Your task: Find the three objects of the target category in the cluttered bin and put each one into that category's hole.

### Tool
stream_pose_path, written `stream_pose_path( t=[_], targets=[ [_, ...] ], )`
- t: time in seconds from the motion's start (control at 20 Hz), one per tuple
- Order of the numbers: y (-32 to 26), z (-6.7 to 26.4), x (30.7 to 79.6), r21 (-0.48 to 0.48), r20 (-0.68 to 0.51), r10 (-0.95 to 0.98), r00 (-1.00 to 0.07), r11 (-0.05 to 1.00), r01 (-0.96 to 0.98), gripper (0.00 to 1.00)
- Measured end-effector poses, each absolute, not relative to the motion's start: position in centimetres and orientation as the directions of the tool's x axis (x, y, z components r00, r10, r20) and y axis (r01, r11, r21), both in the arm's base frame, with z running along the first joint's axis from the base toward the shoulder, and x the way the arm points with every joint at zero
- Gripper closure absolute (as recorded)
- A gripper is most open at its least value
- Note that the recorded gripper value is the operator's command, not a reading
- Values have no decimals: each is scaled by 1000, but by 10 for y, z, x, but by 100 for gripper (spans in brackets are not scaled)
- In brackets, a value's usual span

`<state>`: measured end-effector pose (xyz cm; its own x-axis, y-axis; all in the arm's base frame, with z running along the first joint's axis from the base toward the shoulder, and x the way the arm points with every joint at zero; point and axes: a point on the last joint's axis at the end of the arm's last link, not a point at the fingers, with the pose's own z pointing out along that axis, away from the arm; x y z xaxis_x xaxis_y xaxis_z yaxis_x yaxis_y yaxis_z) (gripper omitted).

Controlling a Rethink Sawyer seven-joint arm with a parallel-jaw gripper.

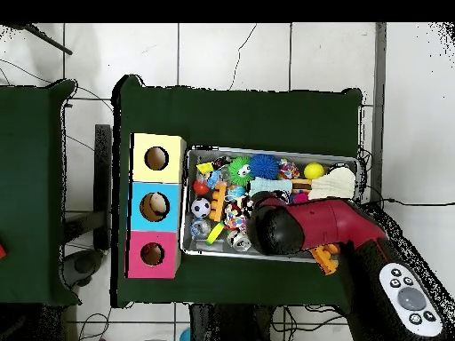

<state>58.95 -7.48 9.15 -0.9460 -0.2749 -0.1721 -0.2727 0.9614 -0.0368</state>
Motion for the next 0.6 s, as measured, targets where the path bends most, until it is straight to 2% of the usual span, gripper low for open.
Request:
stream_pose_path(
  t=[0.6],
  targets=[
    [-52,87,572,-51,-176,-414,-893,910,-411,0]
  ],
)
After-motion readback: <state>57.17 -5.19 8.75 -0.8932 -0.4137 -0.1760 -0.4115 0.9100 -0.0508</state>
